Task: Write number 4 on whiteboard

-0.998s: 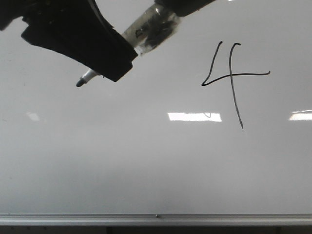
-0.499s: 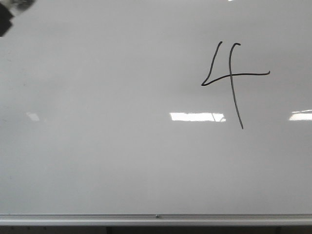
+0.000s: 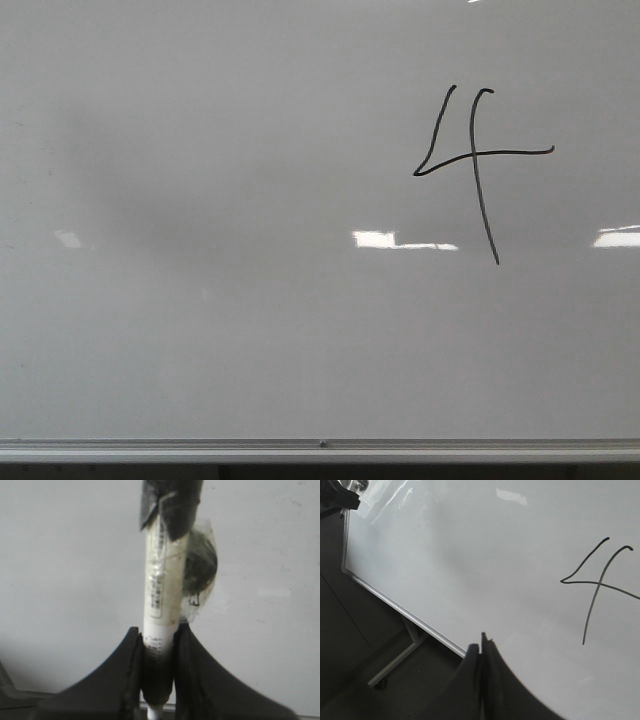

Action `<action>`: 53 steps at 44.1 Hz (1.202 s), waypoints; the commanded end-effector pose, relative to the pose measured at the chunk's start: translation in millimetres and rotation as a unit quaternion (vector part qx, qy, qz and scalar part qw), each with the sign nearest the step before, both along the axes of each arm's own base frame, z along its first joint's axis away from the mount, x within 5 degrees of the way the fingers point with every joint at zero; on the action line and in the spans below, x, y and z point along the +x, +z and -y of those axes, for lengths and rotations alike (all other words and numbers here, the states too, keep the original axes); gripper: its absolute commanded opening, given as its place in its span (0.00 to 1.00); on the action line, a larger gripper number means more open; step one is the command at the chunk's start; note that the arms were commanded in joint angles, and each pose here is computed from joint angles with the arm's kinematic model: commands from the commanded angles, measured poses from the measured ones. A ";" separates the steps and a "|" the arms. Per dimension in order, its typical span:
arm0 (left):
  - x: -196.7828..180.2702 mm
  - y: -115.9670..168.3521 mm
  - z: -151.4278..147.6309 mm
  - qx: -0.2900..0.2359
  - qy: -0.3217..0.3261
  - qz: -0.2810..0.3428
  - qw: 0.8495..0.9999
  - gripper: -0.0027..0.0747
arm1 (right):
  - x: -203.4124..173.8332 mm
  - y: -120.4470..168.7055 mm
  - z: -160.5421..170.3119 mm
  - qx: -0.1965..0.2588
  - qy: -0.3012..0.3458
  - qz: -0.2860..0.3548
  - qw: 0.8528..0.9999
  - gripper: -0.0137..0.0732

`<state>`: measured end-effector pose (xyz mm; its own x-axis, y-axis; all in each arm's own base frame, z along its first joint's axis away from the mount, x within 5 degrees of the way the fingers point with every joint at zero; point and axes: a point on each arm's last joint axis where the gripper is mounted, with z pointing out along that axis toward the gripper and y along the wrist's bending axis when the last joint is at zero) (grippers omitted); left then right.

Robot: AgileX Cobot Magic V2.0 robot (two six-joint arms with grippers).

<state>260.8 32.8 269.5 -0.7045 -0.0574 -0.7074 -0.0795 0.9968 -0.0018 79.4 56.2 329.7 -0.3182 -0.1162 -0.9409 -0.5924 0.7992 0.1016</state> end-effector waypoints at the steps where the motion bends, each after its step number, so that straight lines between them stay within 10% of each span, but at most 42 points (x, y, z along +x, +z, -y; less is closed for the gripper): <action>1: 23.4 9.6 -2.3 -0.025 0.025 0.067 0.997 0.01 | 1.0 10.8 0.7 0.021 -0.011 0.019 1.000 0.04; 23: 80.2 -34.3 8.4 -0.025 -0.001 0.017 1.000 0.01 | -1.0 8.4 -0.8 0.016 0.002 0.006 1.000 0.04; 39: 79.4 -37.8 8.2 -0.016 -0.009 0.002 1.000 0.60 | -1.8 7.6 -1.4 0.014 0.007 0.001 1.000 0.04; 53: 44.2 -5.9 10.5 0.006 -0.023 0.031 0.999 0.58 | -1.3 8.2 -1.0 0.015 0.003 0.004 1.000 0.04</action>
<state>316.3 24.4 229.0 -0.7643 -0.0299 -0.6442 -0.0350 0.9994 -0.0049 75.8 58.4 325.9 -0.3536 -0.1458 -0.9239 -0.6203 0.7759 0.1149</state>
